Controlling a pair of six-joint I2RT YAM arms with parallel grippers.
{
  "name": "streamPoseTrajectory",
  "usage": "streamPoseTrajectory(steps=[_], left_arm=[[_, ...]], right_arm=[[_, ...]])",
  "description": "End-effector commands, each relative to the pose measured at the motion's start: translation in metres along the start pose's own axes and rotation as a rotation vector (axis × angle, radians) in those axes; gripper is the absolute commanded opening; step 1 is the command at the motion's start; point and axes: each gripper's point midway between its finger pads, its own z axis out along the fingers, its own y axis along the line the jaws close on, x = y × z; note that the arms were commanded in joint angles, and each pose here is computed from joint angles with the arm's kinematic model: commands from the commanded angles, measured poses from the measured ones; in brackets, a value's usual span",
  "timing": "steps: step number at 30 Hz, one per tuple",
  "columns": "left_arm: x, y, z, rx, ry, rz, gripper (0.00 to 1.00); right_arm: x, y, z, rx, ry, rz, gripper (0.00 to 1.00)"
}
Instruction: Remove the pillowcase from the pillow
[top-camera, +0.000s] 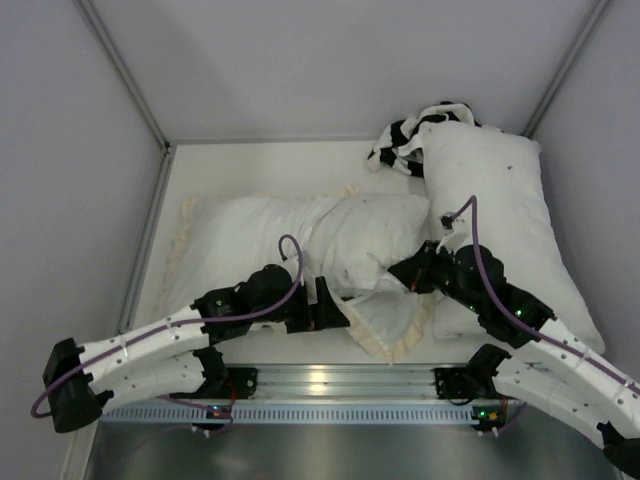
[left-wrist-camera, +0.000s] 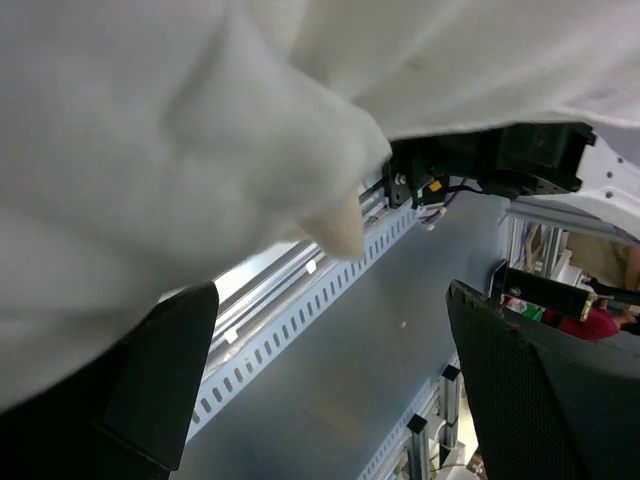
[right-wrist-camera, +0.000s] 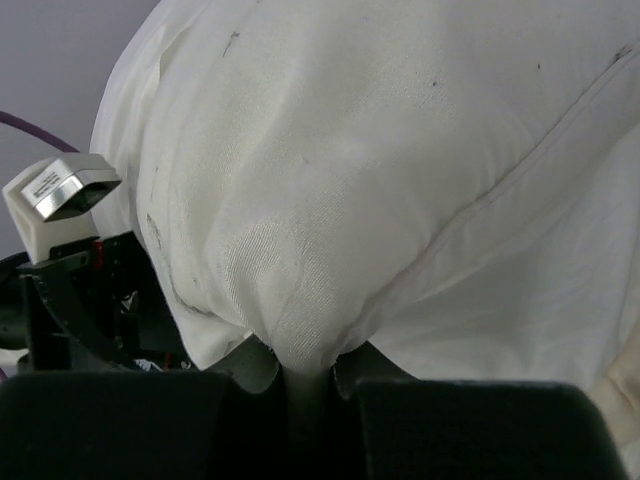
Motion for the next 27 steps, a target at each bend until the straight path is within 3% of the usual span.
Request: streamPoseTrajectory(steps=[1,10,12,13,15,20,27], left_arm=[[-0.012,-0.025,0.019,0.069,-0.036,0.005,0.99],[-0.036,0.021,0.065,-0.181,-0.13,-0.005,0.97],[-0.04,0.035,0.068,-0.232,-0.157,0.001,0.72],[-0.042,0.046,0.069,-0.266,-0.162,-0.011,0.53],[-0.04,0.07,0.068,-0.318,-0.171,-0.06,0.0],[-0.053,0.107,0.052,-0.346,-0.253,-0.168,0.0],[-0.081,0.144,0.022,-0.455,-0.33,-0.202,0.0]], right_arm=[[-0.029,0.031,-0.012,-0.136,-0.11,0.033,0.0],[-0.029,0.047,-0.041,-0.227,-0.096,0.046,0.0],[-0.033,0.049,-0.048,-0.233,-0.109,0.045,0.0],[-0.034,0.048,-0.054,-0.23,-0.116,0.045,0.0],[-0.044,0.049,-0.065,-0.222,-0.152,0.035,0.0],[-0.068,0.055,-0.102,-0.241,-0.247,0.008,0.0],[-0.106,0.095,-0.181,-0.43,-0.41,-0.116,0.0]])
